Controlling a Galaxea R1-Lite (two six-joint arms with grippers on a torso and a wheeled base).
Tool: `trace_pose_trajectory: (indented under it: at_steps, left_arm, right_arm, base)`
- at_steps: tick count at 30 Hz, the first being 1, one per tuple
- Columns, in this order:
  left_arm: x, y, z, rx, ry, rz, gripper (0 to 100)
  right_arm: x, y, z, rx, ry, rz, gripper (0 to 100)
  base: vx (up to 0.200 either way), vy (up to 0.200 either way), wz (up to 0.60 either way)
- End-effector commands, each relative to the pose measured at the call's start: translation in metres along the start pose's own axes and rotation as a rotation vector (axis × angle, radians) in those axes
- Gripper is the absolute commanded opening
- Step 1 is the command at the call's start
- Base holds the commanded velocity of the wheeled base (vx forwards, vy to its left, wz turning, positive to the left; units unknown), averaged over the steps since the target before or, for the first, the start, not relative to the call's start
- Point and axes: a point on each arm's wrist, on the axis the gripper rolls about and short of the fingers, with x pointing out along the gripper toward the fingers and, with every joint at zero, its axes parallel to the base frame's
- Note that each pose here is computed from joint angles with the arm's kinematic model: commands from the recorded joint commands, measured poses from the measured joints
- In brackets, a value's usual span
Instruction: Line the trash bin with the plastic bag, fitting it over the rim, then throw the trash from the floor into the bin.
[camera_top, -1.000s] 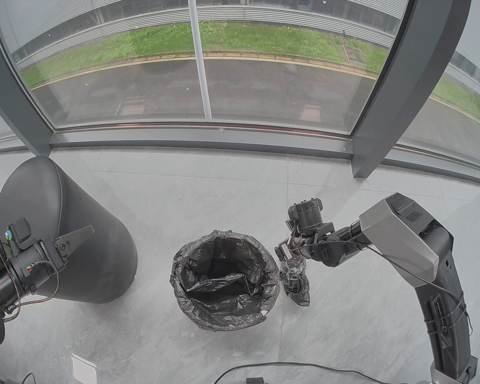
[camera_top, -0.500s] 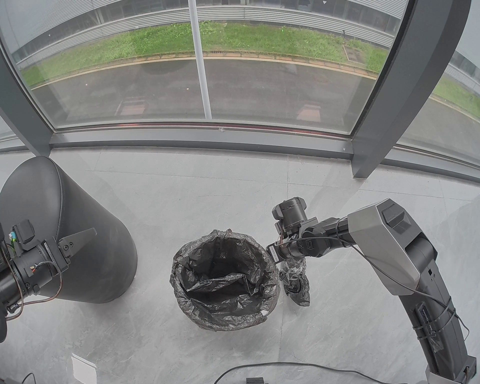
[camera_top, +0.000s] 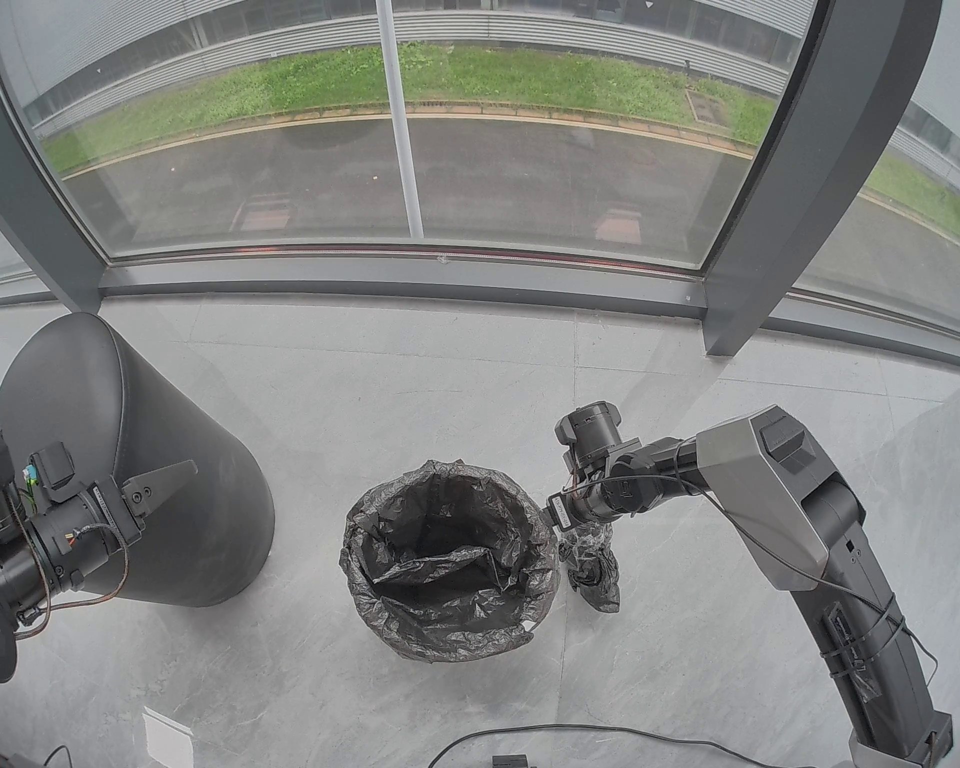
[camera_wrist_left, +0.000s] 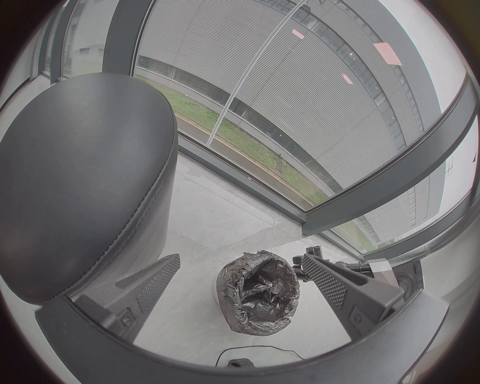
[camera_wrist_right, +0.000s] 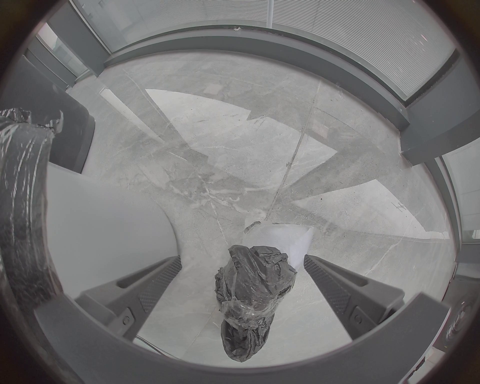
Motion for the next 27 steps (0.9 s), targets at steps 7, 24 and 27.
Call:
trace_pose_trajectory:
  at_steps: [7, 24, 27]
  left_arm:
    - [0.004, 0.004, -0.001, -0.011, 0.016, 0.013, 100]
    - [0.006, 0.006, -0.002, -0.016, 0.022, 0.019, 100]
    - [0.006, 0.006, -0.002, -0.018, 0.024, 0.020, 100]
  right_arm:
    - [0.007, -0.007, -0.006, 0.022, 0.019, -0.012, 100]
    - [0.016, -0.006, -0.013, 0.024, 0.053, -0.005, 100]
    - [0.028, -0.006, -0.030, 0.019, 0.130, -0.006, 100]
  base:
    - [0.000, 0.000, 0.00]
    - [0.000, 0.000, 0.00]
    - [0.000, 0.000, 0.00]
